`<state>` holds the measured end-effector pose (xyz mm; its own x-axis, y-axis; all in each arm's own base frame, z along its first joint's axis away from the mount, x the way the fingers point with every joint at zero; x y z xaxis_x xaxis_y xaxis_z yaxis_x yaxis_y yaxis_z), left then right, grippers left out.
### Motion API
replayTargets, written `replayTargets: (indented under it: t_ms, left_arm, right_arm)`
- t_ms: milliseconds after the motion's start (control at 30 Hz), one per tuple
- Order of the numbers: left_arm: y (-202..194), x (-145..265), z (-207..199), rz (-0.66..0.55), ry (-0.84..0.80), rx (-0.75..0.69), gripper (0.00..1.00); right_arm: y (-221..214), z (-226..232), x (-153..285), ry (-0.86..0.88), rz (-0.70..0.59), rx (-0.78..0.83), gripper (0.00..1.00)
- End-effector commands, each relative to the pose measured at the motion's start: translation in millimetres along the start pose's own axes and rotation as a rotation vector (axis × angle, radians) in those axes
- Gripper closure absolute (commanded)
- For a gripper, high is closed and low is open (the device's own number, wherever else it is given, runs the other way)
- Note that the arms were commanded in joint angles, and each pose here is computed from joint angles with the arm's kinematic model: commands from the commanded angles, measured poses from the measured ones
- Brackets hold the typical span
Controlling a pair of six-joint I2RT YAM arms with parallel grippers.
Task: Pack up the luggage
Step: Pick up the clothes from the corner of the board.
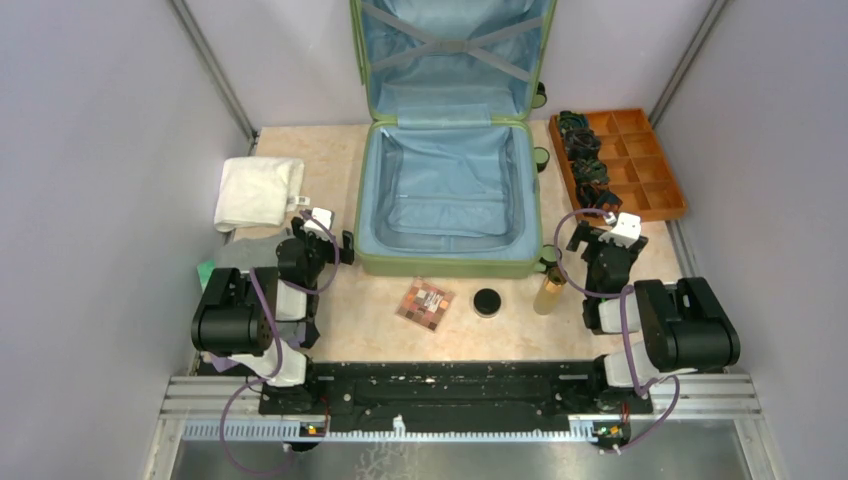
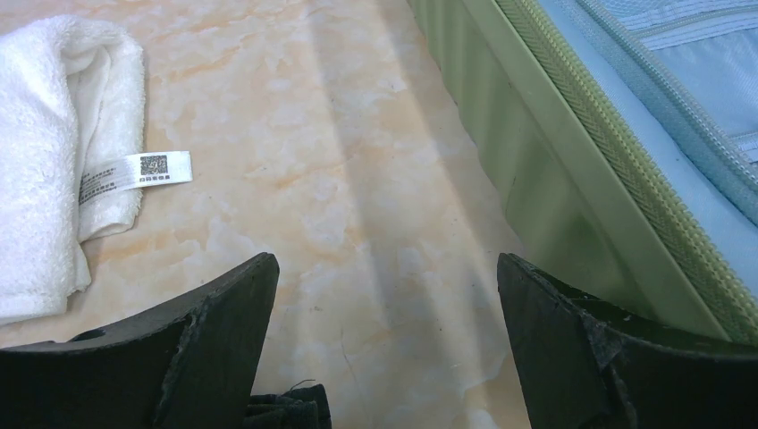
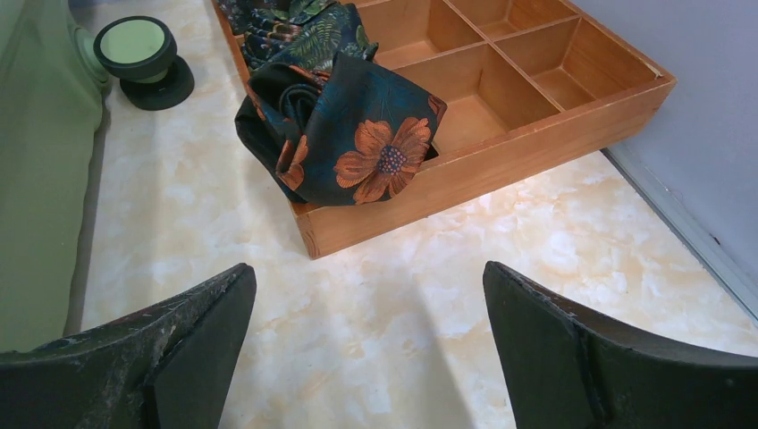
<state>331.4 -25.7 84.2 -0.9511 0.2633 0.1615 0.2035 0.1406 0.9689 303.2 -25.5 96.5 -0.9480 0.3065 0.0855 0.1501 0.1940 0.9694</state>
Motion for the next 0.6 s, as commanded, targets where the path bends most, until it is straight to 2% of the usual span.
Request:
replayTargets:
  t_ms: [0, 133, 233, 300, 367, 433, 567]
  left_arm:
    - [9, 0, -2, -0.041, -0.009, -0.009, 0.01]
    - [10, 0, -1, -0.045, -0.002, -0.008, 0.01]
    - [24, 3, 8, -0.093, 0.062, 0.057, 0.01]
    - [40, -4, 22, -0.023, 0.119, 0.115, 0.01]
    - [63, -13, 31, 0.073, 0.154, 0.106, 0.01]
    - [83, -13, 36, 0.156, 0.147, 0.104, 0.02]
    - [124, 2, 43, 0.220, 0.109, 0.094, 0.02]
  right_arm:
    - [13, 3, -3, 0.011, -0.054, -0.016, 0.01]
    - [12, 0, -3, -0.017, -0.049, -0.028, 0.01]
    - [15, -2, -2, -0.031, -0.044, -0.029, 0.01]
    - [23, 2, 0, -0.033, -0.034, 0.011, 0.01]
    - [34, -2, -7, -0.111, 0.057, 0.043, 0.01]
    - [62, -1, -17, -0.115, 0.101, 0.002, 0.01]
    - [105, 17, -14, 0.057, 0.094, -0.134, 0.01]
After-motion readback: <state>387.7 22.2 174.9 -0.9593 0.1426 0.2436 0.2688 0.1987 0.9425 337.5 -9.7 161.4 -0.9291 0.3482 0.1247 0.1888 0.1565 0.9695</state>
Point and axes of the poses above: each gripper's point midway between its finger pads, its own x axis back along the fingers, its own z axis along the line the jaws close on, y = z × x, the point moved 5 cm from there along x, back along the fingers, and after that the axes turned 15 degrees about x, right-handed, at the moved point
